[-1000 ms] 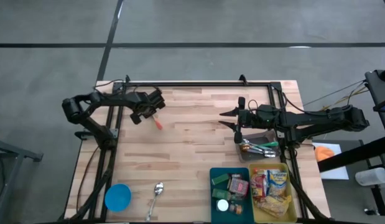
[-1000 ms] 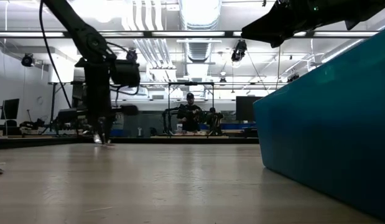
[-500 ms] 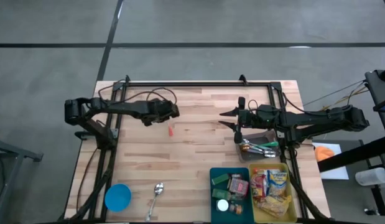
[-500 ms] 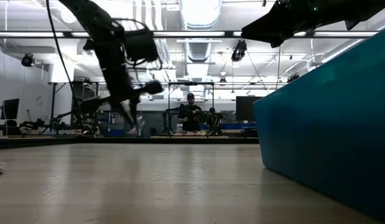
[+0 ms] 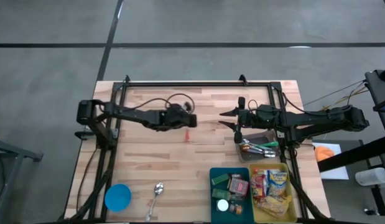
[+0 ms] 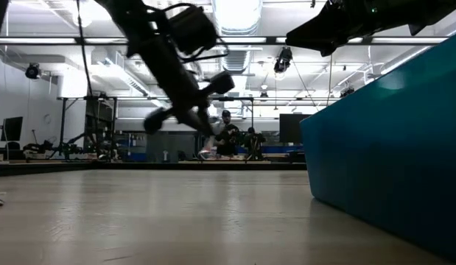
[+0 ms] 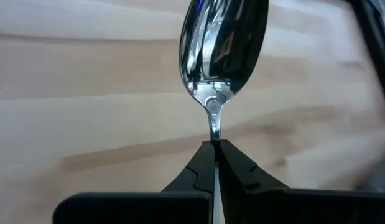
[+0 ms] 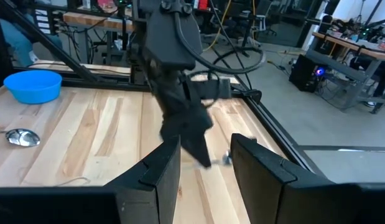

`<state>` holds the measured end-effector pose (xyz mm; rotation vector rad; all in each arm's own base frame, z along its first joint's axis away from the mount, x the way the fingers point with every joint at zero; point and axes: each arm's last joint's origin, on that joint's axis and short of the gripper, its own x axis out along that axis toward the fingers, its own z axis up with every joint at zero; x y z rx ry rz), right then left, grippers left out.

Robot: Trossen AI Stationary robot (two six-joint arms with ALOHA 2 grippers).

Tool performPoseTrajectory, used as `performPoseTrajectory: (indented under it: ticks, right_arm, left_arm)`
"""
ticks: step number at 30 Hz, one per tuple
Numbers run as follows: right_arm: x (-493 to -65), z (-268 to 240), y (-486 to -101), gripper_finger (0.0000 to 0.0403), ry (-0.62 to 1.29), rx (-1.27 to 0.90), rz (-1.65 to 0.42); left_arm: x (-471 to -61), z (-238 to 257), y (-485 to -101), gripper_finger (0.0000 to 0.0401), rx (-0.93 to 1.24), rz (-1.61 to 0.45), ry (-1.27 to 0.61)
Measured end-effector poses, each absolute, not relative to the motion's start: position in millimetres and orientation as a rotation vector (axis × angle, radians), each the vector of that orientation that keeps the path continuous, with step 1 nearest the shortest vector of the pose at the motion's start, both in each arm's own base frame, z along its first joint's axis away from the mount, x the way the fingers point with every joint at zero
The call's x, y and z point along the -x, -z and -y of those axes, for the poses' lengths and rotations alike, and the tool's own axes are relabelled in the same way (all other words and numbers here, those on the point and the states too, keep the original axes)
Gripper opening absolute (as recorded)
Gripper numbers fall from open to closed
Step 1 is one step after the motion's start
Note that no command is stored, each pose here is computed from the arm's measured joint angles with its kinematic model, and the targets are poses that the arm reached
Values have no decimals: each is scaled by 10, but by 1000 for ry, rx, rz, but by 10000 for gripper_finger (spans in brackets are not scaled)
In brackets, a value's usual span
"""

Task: Pick & Place Food Item
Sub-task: Put the orange spoon into the black bin

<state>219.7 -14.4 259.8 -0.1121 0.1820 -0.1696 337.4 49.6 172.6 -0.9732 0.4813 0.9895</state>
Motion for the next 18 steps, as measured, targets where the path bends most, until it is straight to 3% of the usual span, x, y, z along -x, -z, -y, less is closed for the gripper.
performPoseTrajectory:
  ticks: [6,18]
  right_arm:
    - [-2197,145,-2599,139,170,112,-181]
    - [-2197,145,-2596,139,170,112,-183]
  left_arm:
    - [-3802,-437,-1719,1,946,-600,-807]
    - [-4397,-163,-1658,1,897,-720,-676]
